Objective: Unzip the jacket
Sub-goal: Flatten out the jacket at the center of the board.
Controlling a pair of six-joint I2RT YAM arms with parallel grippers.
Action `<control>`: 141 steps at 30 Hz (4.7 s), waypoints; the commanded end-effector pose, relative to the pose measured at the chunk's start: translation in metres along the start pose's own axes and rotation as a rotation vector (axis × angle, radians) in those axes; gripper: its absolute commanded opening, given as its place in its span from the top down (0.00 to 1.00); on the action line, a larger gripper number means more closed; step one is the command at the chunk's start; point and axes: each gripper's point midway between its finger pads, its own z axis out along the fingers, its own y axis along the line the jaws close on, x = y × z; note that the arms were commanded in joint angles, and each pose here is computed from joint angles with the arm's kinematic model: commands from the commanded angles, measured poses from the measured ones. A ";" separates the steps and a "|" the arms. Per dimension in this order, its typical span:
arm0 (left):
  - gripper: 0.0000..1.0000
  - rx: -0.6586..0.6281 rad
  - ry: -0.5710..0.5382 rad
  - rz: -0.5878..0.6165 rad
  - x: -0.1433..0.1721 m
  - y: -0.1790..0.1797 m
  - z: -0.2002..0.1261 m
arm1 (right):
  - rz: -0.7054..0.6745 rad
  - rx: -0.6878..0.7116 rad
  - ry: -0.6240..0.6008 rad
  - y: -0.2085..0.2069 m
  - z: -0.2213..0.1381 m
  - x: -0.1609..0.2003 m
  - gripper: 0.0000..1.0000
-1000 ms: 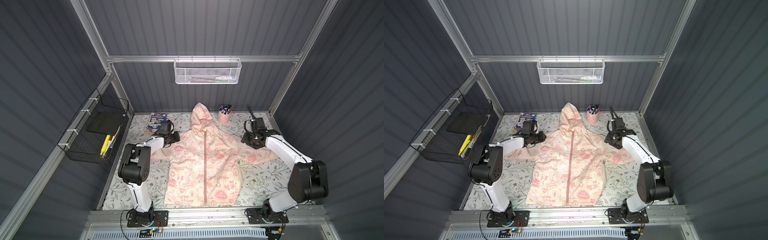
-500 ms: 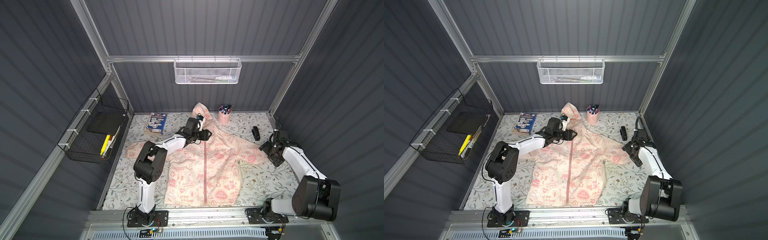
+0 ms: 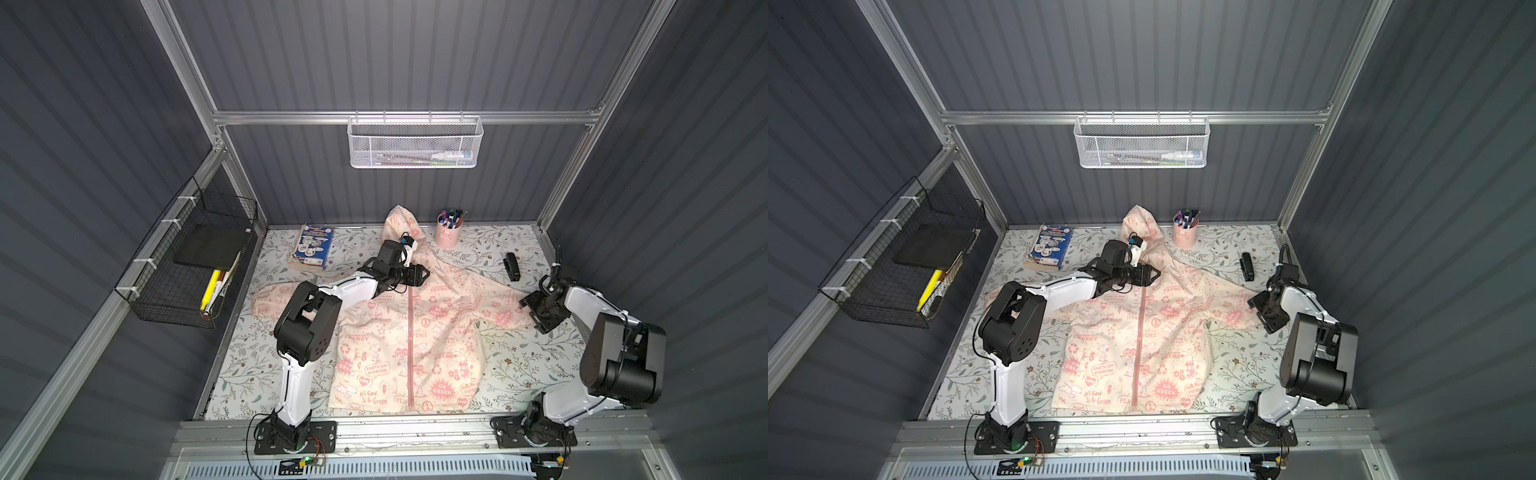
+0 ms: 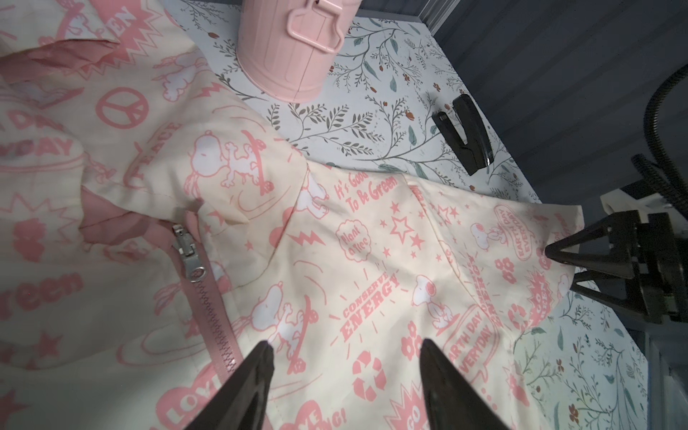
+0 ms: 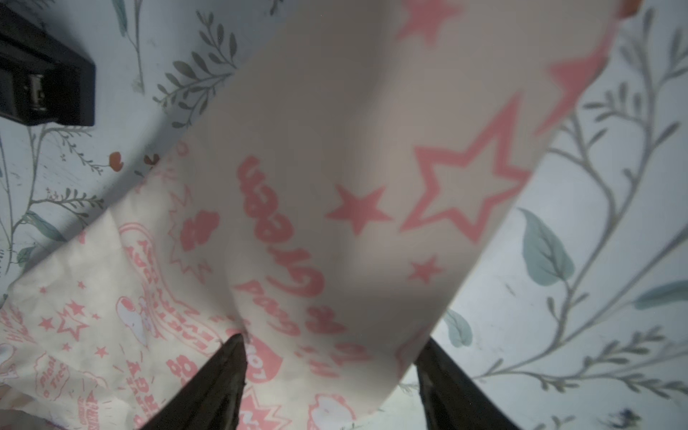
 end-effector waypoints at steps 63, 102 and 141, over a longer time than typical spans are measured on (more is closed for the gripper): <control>0.63 0.108 0.032 -0.217 0.044 0.002 -0.007 | -1.176 -0.138 0.285 0.211 0.008 0.126 0.33; 0.60 -0.037 0.138 -0.292 0.070 0.059 0.000 | -0.218 0.200 -0.567 0.017 -0.090 0.018 1.00; 0.30 -0.635 -0.185 -0.519 0.030 0.189 -0.210 | -0.718 -0.126 -0.107 0.143 -0.011 0.085 0.58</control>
